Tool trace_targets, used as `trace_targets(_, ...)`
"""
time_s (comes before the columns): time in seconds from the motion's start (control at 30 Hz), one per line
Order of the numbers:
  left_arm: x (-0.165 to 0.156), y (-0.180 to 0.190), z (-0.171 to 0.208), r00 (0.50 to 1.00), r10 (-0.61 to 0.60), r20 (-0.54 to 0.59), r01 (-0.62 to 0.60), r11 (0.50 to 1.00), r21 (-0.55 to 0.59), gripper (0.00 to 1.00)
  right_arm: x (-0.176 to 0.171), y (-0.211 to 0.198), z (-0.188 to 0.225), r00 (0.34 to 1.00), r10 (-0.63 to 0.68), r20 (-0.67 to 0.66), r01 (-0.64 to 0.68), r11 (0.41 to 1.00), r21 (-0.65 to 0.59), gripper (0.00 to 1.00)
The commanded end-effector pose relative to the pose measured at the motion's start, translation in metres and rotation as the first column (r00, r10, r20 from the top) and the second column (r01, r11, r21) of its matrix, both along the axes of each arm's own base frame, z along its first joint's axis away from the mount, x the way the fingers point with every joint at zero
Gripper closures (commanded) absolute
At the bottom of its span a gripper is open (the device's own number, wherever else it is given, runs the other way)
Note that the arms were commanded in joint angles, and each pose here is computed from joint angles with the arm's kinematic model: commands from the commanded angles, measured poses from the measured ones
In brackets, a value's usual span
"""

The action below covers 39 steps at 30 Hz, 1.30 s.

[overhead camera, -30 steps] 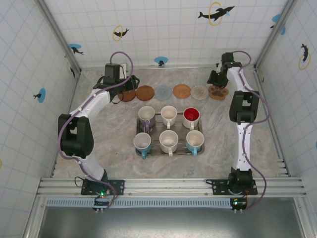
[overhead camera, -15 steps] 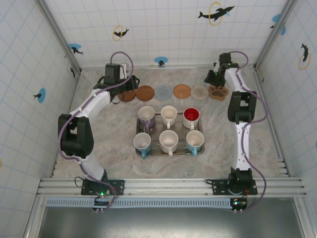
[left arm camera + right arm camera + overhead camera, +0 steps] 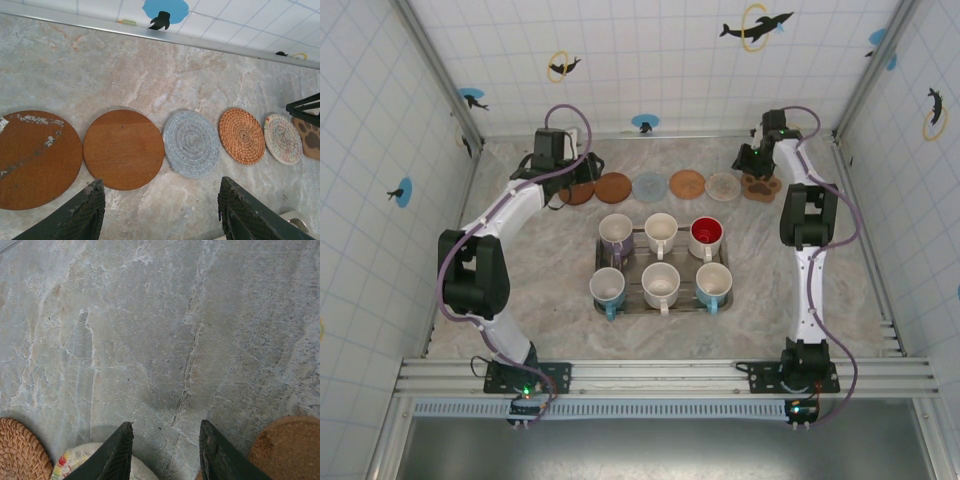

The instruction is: Place the cup by the coaster

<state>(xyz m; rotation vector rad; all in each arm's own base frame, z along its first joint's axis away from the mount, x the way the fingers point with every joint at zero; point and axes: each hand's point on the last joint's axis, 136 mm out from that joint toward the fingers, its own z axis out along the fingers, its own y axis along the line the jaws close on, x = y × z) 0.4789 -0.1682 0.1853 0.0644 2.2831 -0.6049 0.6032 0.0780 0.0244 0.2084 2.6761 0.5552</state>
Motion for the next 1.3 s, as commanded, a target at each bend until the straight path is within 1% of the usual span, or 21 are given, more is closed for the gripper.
trace_targets(0.0,0.004,-0.002,0.011,1.000,0.001,0.029,-0.001,1.000,-0.002,0.39,-0.020,0.005,-0.002,0.998,0.014,-0.064,-0.014,1.000,-0.009,0.60)
trace_targets(0.27,0.002,-0.003,0.012,0.999,-0.001,0.033,0.001,1.000,0.000,0.39,-0.025,0.008,0.005,0.998,0.022,-0.061,-0.023,1.000,-0.010,0.60)
trace_targets(0.5,0.002,-0.004,0.018,0.999,0.001,0.045,0.000,1.000,-0.004,0.39,-0.013,0.010,0.024,1.000,0.011,-0.014,-0.011,1.000,0.019,0.61)
trace_targets(0.6,0.003,-0.002,0.026,0.998,0.004,0.064,-0.004,1.000,-0.008,0.39,-0.002,0.008,0.045,0.999,-0.009,0.031,0.008,0.999,0.038,0.60)
trace_targets(0.73,0.002,-0.003,0.044,0.995,0.005,0.097,-0.004,1.000,-0.013,0.39,0.013,0.005,0.085,0.992,-0.039,0.118,0.031,0.997,0.065,0.60)
trace_targets(0.87,-0.003,-0.003,0.065,0.990,0.010,0.143,-0.006,1.000,-0.028,0.39,0.014,0.008,0.121,0.982,-0.045,0.181,0.030,0.996,0.086,0.60)
trace_targets(1.03,-0.011,-0.001,0.087,0.982,0.019,0.189,-0.010,0.999,-0.051,0.39,-0.004,0.018,0.155,0.975,-0.009,0.221,-0.004,0.998,0.057,0.60)
trace_targets(1.13,-0.018,-0.002,0.108,0.971,0.024,0.238,-0.005,0.996,-0.084,0.38,-0.023,0.028,0.167,0.971,0.026,0.236,-0.030,0.999,0.013,0.60)
trace_targets(1.17,-0.021,-0.004,0.115,0.967,0.024,0.253,-0.001,0.996,-0.090,0.38,-0.032,0.031,0.178,0.967,0.040,0.253,-0.039,0.999,-0.006,0.60)
trace_targets(1.27,-0.029,-0.002,0.127,0.959,0.035,0.280,-0.011,0.996,-0.086,0.38,-0.057,0.044,0.192,0.958,0.072,0.278,-0.061,0.997,-0.048,0.59)
